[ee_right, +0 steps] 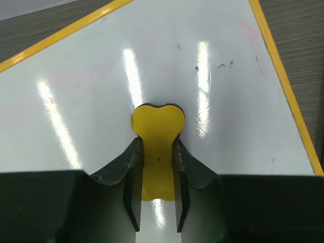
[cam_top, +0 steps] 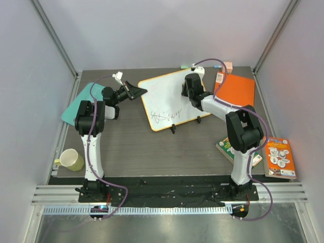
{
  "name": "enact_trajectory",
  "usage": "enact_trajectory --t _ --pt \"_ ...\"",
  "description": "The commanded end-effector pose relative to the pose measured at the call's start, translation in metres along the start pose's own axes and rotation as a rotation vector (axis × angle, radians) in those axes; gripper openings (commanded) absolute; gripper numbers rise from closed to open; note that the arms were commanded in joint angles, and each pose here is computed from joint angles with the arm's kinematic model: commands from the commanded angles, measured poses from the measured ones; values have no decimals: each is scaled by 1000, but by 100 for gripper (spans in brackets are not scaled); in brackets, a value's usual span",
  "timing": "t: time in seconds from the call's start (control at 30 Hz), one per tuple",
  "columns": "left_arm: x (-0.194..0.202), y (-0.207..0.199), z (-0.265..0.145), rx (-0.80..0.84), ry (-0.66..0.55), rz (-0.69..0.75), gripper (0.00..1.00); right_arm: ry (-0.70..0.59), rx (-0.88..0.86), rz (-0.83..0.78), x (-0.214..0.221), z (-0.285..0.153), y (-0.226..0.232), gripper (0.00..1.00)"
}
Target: Erase the whiteboard
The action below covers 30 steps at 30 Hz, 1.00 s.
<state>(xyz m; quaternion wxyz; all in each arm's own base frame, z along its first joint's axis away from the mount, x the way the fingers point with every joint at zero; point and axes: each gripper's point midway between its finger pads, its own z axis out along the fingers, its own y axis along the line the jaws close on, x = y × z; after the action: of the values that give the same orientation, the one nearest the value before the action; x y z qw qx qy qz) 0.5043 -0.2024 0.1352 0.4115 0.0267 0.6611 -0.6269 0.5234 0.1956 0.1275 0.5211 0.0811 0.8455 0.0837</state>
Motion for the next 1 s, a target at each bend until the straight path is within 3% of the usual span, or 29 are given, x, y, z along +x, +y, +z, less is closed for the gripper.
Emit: enact_trajectory --t 0.0,0.13,0.3,0.43,0.63,0.97 --pt "2 -47 13 189 24 277 0 199 -68 -104 78 -12 26 1" --pt "3 -46 12 189 26 276 0 251 -128 -179 97 -17 62 1" --pt "3 -45 12 189 28 274 0 349 -115 -280 134 -30 63 1" --pt "3 -46 12 190 28 275 0 402 -9 -279 158 -49 25 1" --pt "3 -45 13 190 29 272 0 373 169 -235 164 -75 -29 1" --pt "5 -45 13 191 31 269 0 377 256 -238 165 -90 -68 1"
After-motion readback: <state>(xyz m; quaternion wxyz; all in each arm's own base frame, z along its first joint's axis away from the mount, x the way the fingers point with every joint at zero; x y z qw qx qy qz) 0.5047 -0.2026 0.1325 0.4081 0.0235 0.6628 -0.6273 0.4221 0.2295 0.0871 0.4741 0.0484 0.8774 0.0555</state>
